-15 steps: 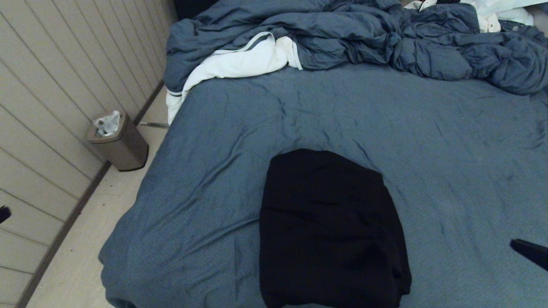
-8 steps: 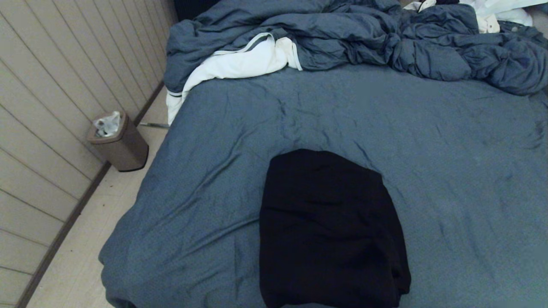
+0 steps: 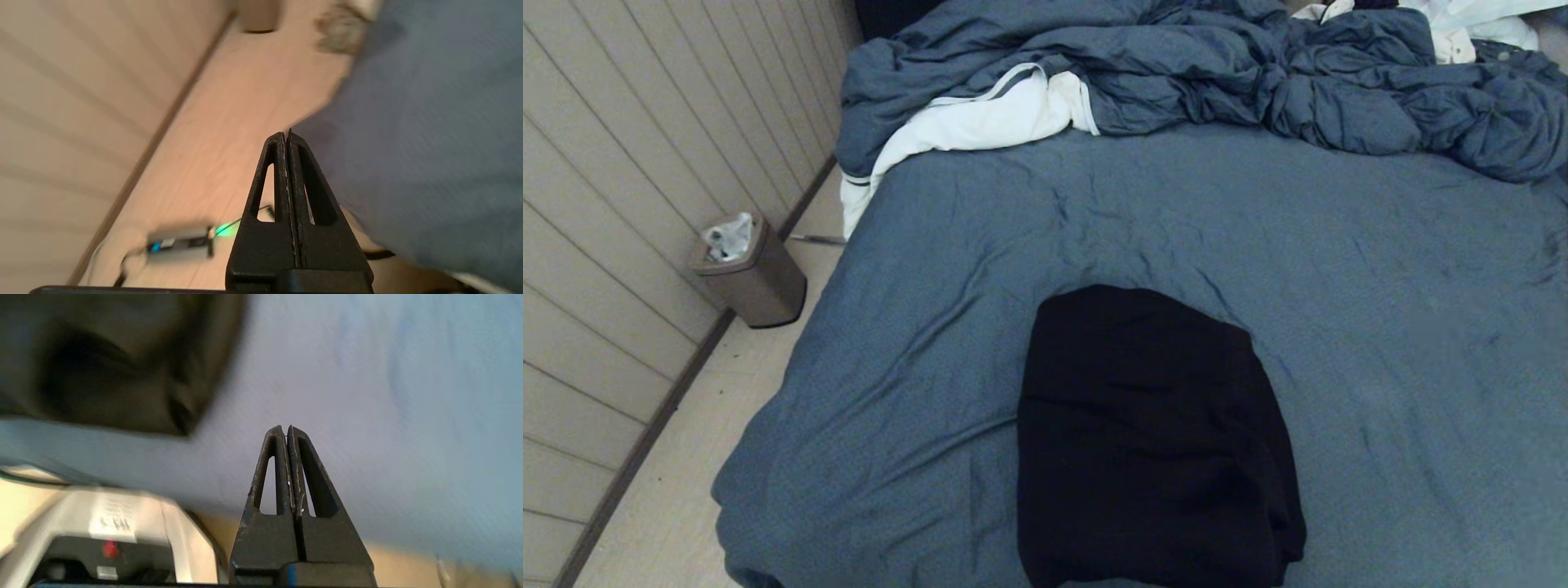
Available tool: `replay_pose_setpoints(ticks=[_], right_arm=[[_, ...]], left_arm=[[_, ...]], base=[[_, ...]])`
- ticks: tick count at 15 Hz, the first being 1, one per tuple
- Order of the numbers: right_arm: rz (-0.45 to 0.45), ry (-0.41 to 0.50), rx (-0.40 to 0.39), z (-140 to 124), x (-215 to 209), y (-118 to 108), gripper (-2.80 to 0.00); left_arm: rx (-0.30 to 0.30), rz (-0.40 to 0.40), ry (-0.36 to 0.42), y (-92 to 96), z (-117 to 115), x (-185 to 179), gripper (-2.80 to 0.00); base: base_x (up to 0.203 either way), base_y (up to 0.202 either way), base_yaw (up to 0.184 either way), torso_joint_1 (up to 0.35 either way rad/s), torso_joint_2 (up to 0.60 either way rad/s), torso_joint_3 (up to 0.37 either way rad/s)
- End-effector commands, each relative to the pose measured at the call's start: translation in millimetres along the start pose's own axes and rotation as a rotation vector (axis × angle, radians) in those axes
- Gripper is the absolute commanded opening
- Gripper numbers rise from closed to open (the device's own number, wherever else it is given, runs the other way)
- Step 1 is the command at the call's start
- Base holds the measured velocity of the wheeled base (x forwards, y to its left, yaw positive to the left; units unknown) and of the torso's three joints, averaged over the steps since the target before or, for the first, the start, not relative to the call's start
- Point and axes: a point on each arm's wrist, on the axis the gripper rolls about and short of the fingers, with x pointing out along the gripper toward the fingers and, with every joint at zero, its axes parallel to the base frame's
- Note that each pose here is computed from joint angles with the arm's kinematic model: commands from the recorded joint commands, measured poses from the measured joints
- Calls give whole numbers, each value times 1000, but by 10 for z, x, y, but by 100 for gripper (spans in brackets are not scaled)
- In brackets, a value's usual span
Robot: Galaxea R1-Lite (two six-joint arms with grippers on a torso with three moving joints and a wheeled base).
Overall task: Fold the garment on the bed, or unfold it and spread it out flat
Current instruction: Unfold the black sweatshirt
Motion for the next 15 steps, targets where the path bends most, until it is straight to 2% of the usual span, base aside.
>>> replay_pose_setpoints(ticks=[1,4,5,7,8,9,11,13,14,15], right_arm=[[16,-9,-3,-33,18,2,-280],[50,-39,-21,-22,22,9,-280],[57,-51,-62,-17,24,11,-280],[38,26,-92,-46,10,10,-280],[-23,85,-87,-62,-6,0,-280],[-91,129,-83,-68,-23,-12,-280],[-97,101,-71,-51,-16,-15,-280],[-23,-14,-78,-12,14,-3,-280],[64,-54,-85,1,19,16,-280],[128,-30,-83,-19,16,31,-280]], left_arm=[[7,-56,3,-33,-162,41,-280],[-22,-275,-9,-83,-155,36,-280],[-14,-294,-2,-87,-160,35,-280],[-3,-191,46,-70,-177,19,-280],[-5,-143,53,-56,-190,-14,-280],[-6,-114,38,-39,-211,-69,-280],[-10,-130,-65,-7,-258,-183,-280],[59,-235,-130,-14,-300,-240,-280],[80,-256,-128,-20,-303,-240,-280],[79,-261,-127,-20,-302,-242,-280]], base=[[0,0,0,0,0,0],[0,0,0,0,0,0],[0,0,0,0,0,0],[0,0,0,0,0,0],[0,0,0,0,0,0],[0,0,0,0,0,0],[0,0,0,0,0,0],[0,0,0,0,0,0],[0,0,0,0,0,0],[0,0,0,0,0,0]])
